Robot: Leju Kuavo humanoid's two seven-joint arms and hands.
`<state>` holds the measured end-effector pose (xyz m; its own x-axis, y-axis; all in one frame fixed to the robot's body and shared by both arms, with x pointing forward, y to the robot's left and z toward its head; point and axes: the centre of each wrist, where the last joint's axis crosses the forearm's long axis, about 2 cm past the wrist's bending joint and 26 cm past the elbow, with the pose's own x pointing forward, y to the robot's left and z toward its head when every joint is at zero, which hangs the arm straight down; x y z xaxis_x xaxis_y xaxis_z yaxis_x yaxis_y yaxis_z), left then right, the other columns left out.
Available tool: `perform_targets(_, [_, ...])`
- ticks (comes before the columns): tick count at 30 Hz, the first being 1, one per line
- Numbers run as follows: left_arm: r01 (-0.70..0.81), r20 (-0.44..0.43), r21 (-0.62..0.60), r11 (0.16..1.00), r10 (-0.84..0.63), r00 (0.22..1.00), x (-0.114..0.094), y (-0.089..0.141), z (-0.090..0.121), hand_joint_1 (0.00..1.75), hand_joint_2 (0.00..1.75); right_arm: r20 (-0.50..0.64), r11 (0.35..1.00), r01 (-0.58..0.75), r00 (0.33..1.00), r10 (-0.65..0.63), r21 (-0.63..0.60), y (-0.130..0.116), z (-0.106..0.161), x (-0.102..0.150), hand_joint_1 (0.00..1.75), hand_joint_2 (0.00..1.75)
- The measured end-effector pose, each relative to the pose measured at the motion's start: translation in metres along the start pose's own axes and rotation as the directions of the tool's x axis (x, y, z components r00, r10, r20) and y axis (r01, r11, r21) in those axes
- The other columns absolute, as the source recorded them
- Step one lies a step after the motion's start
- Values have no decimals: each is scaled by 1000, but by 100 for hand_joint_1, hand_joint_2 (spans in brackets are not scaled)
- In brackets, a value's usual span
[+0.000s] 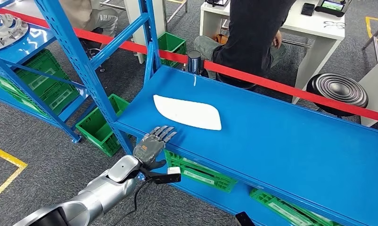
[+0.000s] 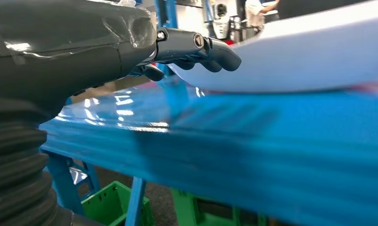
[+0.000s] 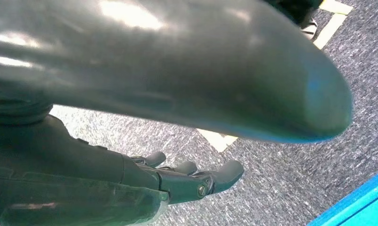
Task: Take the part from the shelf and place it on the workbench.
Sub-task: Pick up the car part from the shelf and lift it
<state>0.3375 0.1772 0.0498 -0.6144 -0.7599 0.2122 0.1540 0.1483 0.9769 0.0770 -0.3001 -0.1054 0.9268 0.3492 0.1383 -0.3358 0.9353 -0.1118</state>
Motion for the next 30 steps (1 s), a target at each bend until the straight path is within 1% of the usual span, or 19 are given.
perform_targets(4, [10,40,-18,1000,-10,999,1,-3,2,0,175,4,1000,-6,1000,6,-1,0,0,2,0,0])
perform_targets(8, [16,57,-31,999,-14,998,2,-5,3,0,175,4,1000,-6,1000,6,0,1,0,2,0,0])
perform_targets(10, [8,51,-38,999,-6,999,2,-5,3,0,87,4,1000,-2,1000,2,-1,0,0,2,0,0])
perform_targets(12, [-34,26,-47,998,35,999,2,-7,5,0,0,1,1000,7,1000,-7,-1,0,0,-2,0,0])
perform_targets(16, [-146,-35,-20,989,145,989,1,-5,2,0,0,-5,1000,26,1000,-26,2,2,0,-8,0,0])
perform_targets(22, [-183,-45,11,983,183,982,2,0,-2,0,0,-9,999,39,999,-39,7,5,0,-11,0,0])
perform_targets(24, [-245,-45,31,969,246,968,5,2,-5,0,0,-10,999,42,999,-42,7,5,0,-12,0,0])
perform_targets(25, [-300,-43,43,953,302,952,8,3,-7,0,0,-10,999,43,999,-43,7,4,0,-12,0,0])
perform_targets(27, [-444,-43,67,893,448,893,16,2,-9,0,0,-14,999,41,999,-41,7,3,0,-13,0,0])
perform_targets(28, [-534,-45,78,842,538,842,22,1,-9,0,0,-16,999,39,999,-39,7,3,0,-15,0,0])
perform_targets(30, [-719,-30,91,689,723,690,42,3,-11,0,0,-19,999,33,999,-33,9,1,0,-16,0,0])
